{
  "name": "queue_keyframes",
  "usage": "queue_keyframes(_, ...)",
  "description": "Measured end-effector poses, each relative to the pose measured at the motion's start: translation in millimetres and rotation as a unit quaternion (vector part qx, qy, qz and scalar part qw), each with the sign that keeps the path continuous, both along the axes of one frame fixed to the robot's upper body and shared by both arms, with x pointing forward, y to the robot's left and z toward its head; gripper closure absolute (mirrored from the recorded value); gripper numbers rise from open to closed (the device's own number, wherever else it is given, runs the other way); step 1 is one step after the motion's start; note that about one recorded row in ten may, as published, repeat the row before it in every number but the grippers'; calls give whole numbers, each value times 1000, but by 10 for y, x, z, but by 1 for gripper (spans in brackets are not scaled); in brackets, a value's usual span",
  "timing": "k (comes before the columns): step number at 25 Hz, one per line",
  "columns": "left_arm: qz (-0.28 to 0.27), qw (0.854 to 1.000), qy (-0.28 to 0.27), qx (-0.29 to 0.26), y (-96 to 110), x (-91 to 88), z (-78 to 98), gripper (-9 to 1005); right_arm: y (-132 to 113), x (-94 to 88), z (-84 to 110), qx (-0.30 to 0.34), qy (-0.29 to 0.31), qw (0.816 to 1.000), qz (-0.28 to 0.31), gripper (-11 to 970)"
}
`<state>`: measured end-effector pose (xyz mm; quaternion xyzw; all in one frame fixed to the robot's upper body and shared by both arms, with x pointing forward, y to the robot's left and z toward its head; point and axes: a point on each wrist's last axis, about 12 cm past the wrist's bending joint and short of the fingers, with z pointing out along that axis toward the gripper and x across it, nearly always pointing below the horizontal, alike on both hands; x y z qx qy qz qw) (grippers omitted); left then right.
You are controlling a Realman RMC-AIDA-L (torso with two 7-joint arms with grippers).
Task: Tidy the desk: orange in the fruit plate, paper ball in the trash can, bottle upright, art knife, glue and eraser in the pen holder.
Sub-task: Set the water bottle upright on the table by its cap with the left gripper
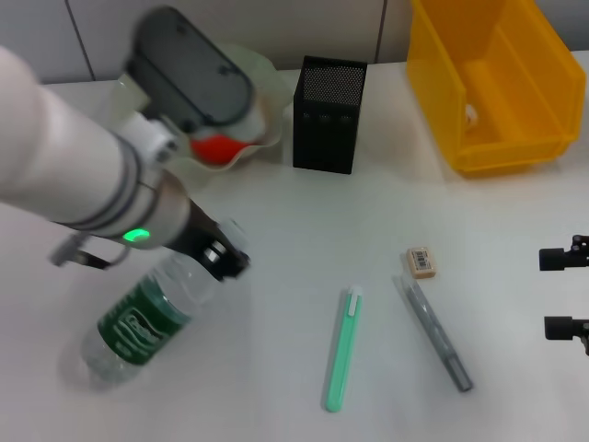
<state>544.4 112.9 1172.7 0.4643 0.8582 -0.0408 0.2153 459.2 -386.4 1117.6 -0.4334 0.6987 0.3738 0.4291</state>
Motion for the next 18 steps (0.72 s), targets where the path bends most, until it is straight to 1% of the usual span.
queue_keyframes(1, 19, 1000, -16, -10, 145, -14, 92, 553, 2, 4, 3, 1, 0, 1000, 0, 144)
queue_keyframes(2, 24, 999, -21, -14, 178, -17, 125, 553, 6, 11, 7, 1, 0, 1000, 1, 144)
queue_keyframes(3, 37, 998, -32, -28, 278, -28, 196, 553, 11, 22, 13, 2, 1, 1000, 1, 144)
queue_keyframes(4, 43, 998, -37, -34, 323, -32, 227, 553, 14, 26, 16, 3, 2, 1000, 1, 145)
queue_keyframes(6, 65, 995, -52, -55, 491, -55, 306, 553, 22, 35, 21, 4, 2, 1000, 2, 145)
queue_keyframes(8, 78, 993, -60, -68, 600, -71, 337, 553, 34, 43, 24, 6, 3, 1000, 3, 145)
queue_keyframes(9, 86, 991, -64, -75, 677, -86, 335, 552, 41, 50, 26, 7, 3, 1000, 3, 145)
queue_keyframes(12, 96, 988, -72, -99, 816, -121, 321, 552, 62, 60, 24, 9, 3, 1000, 5, 145)
queue_keyframes(16, 103, 980, -81, -149, 1006, -167, 323, 551, 81, 63, 22, 11, 3, 1000, 5, 145)
queue_keyframes(17, 103, 980, -81, -149, 1006, -167, 323, 551, 83, 63, 22, 11, 5, 1000, 5, 145)
queue_keyframes(18, 102, 976, -87, -173, 1072, -193, 346, 551, 84, 62, 22, 12, 6, 1000, 4, 145)
